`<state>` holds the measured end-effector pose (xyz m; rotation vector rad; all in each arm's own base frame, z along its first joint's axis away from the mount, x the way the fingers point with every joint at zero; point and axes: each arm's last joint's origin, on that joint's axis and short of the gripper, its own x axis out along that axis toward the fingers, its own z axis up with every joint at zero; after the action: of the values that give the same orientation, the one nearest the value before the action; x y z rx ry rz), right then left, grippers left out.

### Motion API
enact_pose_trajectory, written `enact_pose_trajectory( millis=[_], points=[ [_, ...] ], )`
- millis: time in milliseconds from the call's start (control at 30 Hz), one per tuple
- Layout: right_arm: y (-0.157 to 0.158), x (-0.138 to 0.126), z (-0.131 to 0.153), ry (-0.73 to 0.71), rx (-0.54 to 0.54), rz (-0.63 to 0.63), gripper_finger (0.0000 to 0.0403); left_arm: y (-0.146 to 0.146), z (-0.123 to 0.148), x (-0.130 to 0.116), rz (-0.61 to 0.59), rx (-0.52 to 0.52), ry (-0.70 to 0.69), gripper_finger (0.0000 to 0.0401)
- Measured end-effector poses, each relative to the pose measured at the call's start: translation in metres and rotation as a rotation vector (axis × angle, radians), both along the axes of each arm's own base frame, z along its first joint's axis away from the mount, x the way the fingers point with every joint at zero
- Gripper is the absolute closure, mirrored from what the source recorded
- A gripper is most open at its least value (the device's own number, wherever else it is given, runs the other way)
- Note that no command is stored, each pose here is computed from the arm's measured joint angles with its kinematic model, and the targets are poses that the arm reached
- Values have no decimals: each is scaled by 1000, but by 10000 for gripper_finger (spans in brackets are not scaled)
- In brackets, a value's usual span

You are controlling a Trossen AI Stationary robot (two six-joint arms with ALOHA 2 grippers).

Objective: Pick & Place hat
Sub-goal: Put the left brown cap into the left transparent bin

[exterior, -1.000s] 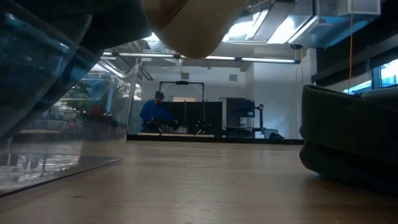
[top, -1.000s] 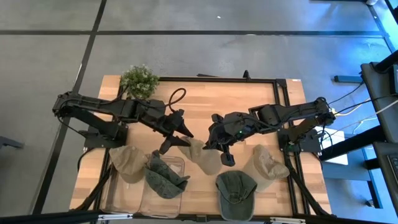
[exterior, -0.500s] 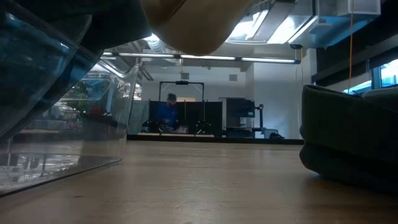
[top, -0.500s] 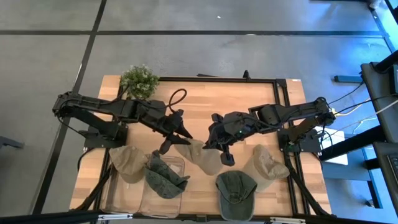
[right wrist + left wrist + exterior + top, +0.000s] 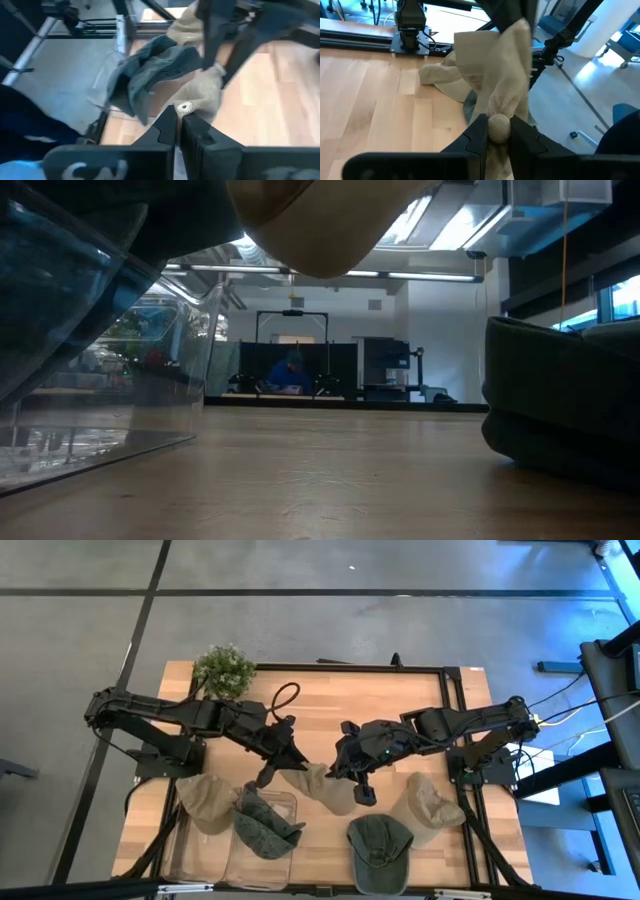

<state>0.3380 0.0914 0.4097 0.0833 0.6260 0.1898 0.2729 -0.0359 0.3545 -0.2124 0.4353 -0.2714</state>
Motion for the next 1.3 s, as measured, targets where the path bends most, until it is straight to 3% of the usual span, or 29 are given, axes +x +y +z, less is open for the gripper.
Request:
enact_pose_trajectory(
  millis=[233, 400, 567, 800, 1000, 1167, 1300],
  points=[
    [1, -5, 5, -32, -76, -17, 347, 2, 13, -14, 5, -19, -47, 347],
    [-7, -22, 13, 5, -57, -47, 292, 3, 27, -30, 15, -46, -96, 352],
    [-23, -59, 25, 102, -31, -151, 251, 6, 42, -51, 33, -98, -73, 352],
    [-41, -99, 27, 220, -160, -429, 241, -2, 95, -82, 54, -111, -1, 352],
    [-45, -106, 21, 286, -204, -530, 241, -15, 126, -111, 93, -135, 140, 352],
    [-45, -104, 14, 308, -217, -529, 241, -30, 122, -127, 152, -226, 391, 352],
    [-44, -103, 9, 323, -228, -526, 242, -46, 122, -130, 115, -336, 485, 352]
  ],
)
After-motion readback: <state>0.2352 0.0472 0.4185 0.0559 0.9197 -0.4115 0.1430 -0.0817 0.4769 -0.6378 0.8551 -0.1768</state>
